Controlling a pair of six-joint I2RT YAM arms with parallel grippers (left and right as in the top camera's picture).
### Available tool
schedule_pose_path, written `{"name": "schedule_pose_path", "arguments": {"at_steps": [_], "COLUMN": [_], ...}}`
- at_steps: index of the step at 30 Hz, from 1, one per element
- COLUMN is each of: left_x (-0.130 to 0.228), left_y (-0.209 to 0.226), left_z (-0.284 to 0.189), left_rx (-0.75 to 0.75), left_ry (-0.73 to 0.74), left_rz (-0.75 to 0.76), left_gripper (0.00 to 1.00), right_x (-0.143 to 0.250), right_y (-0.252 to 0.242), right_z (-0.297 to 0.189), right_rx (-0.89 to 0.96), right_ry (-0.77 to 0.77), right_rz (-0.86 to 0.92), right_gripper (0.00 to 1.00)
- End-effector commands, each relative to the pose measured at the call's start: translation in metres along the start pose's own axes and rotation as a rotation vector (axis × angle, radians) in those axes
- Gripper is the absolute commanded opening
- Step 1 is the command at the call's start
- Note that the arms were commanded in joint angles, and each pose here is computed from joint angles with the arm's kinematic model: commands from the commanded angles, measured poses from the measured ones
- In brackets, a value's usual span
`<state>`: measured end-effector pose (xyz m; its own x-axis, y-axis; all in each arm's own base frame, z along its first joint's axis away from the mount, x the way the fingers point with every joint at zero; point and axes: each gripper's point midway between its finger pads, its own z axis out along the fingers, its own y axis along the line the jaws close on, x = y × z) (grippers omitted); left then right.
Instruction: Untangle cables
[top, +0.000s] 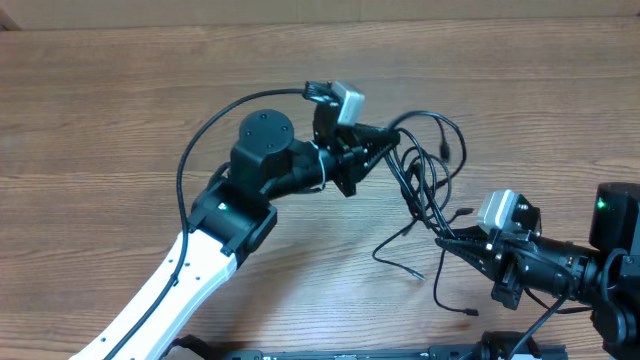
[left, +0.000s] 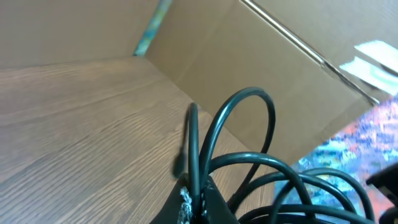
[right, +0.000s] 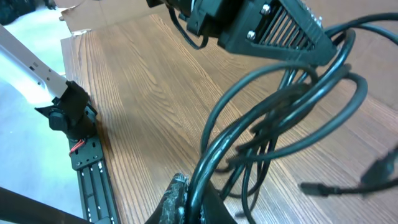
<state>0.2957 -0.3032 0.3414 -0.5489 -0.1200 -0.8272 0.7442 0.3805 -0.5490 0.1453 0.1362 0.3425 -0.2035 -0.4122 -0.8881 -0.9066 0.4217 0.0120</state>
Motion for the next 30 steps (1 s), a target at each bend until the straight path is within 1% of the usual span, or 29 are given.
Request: {"name": "schedule_pose_path", "arguments": {"at_steps": [1,8,13,14,15,16,17,18,19,30], "left_x": [-0.02,-0.017,-0.015,-0.013,-0.012,-0.01,-0.008,-0.005,-0.002,0.022], "left_y": [0.031,0.032,0.027,0.026,0.025,0.025,0.027,0.028,0.029,0.04], "left_z": [-0.01,-0.01,-0.009,-0.009,-0.009,-0.009,-0.009,-0.009,-0.009,-0.012], "left_rx": [-0.125,-0.125,-0.095,-0.09,-0.082,-0.084,-0.089,-0.094,-0.1,-0.144], "left_ry": [-0.077,-0.068,-0.049,-0.042,-0.034,-0.028,-0.018,-0.008,0.003,0.093], "left_rz": [-0.071,-0.104,-0.097,-0.081,-0.063,-0.056,-0.053,-0.048,-0.044,-0.08], "left_gripper": [0.04,0.04,0.04,0.06,0.2,0.57,0.82,0.94,1.0,1.0], "right_x": [-0.005,-0.003,-0.002,-0.002,-0.003,-0.003,-0.004,-0.005,-0.007,-0.011], "right_y": [0.009,0.006,0.005,0.005,0.005,0.004,0.003,0.002,0.0,-0.004], "right_z": [-0.003,-0.003,-0.003,-0.003,-0.003,-0.003,-0.003,-0.003,-0.003,-0.003], "right_rx": [-0.018,-0.001,0.005,0.005,0.007,0.008,0.011,0.015,0.021,0.036], "right_ry": [-0.025,-0.013,-0.008,-0.009,-0.01,-0.012,-0.015,-0.018,-0.024,-0.038], "right_rz": [-0.015,-0.019,-0.017,-0.018,-0.02,-0.023,-0.026,-0.021,-0.015,-0.025], "right_gripper": [0.04,0.04,0.04,0.04,0.04,0.04,0.04,0.04,0.04,0.04]}}
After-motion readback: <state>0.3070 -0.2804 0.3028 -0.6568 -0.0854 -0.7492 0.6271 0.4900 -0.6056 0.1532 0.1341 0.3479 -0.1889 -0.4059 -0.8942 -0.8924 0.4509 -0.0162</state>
